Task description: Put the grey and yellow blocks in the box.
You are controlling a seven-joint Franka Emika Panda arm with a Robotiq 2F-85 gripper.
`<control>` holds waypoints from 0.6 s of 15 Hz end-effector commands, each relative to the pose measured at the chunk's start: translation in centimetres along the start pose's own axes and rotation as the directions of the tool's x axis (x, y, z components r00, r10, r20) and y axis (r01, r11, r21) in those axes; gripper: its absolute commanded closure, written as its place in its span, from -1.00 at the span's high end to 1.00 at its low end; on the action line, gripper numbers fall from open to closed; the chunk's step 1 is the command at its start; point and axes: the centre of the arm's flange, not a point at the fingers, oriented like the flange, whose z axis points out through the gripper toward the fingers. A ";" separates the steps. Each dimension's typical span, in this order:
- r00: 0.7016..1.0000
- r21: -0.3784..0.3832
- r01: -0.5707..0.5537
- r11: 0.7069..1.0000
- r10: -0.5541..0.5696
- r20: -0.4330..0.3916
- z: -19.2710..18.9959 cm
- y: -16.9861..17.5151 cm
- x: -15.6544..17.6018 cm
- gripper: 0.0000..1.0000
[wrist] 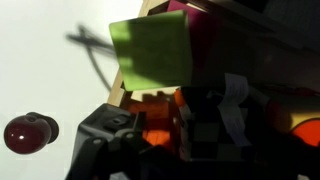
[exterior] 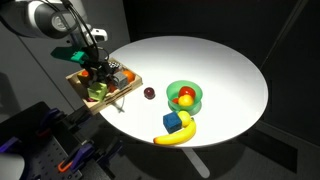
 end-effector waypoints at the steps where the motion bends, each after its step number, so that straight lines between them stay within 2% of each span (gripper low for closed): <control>1: 0.998 0.009 -0.048 0.999 0.049 -0.051 0.0 -0.4 -0.2 1.00; 2: 1.000 0.004 -0.013 1.000 0.013 -0.026 -0.1 0.0 0.1 1.00; 9: 1.000 0.005 -0.014 1.000 0.014 -0.026 0.0 0.0 0.0 1.00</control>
